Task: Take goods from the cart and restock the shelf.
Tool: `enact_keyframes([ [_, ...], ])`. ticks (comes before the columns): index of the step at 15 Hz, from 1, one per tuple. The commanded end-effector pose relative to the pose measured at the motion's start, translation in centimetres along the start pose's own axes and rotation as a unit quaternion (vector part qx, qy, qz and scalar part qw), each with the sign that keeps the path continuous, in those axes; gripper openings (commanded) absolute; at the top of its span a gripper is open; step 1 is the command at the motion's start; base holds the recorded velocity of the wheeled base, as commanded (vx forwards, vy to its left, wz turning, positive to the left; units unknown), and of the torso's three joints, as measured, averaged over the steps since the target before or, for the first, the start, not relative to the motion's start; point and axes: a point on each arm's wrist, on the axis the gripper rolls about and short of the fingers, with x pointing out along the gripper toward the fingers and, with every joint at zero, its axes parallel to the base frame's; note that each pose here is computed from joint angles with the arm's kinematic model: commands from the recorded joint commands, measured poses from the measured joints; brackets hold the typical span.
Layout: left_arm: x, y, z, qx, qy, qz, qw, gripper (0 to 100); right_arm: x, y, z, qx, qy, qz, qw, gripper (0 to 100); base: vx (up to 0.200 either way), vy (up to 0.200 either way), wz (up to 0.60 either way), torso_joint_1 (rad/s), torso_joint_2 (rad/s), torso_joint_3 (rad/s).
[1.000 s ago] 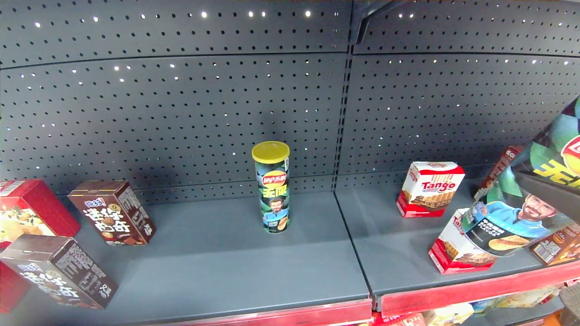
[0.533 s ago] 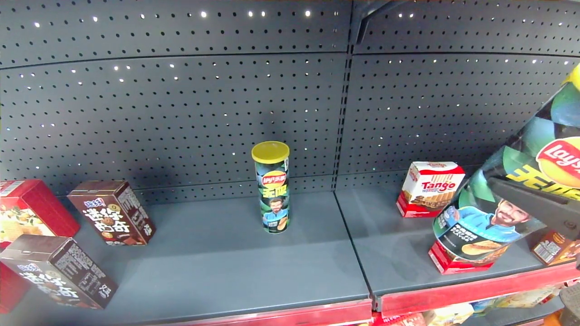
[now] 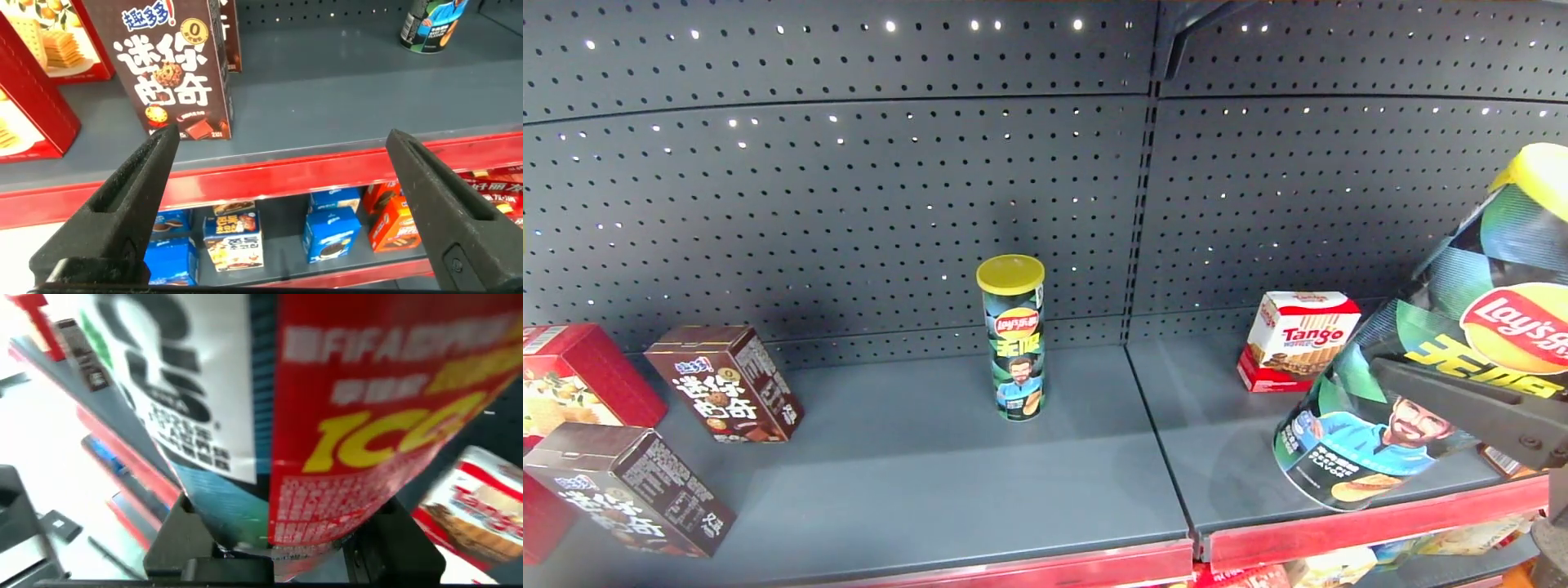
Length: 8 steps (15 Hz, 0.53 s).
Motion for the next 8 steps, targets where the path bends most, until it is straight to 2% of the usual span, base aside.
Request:
enact_keyframes([
  [1,0.00,0.00,0.00,0.000,0.000,0.000,1.0000,100,0.40,0.17,0.14,0.003,0.007,0.020,1.000,0,0.000,0.000,0.00,0.000,0.00,0.000],
  [4,0.01,0.00,0.00,0.001,0.001,-0.001,1.0000,100,0.79,0.08,0.41,0.015,0.051,0.029,0.998,0,0.000,0.000,0.00,0.000,0.00,0.000],
  [8,-0.01,0.00,0.02,0.001,0.002,-0.002,1.0000,100,0.70,0.01,0.13,0.023,0.065,0.022,0.997,0,0.000,0.000,0.00,0.000,0.00,0.000],
])
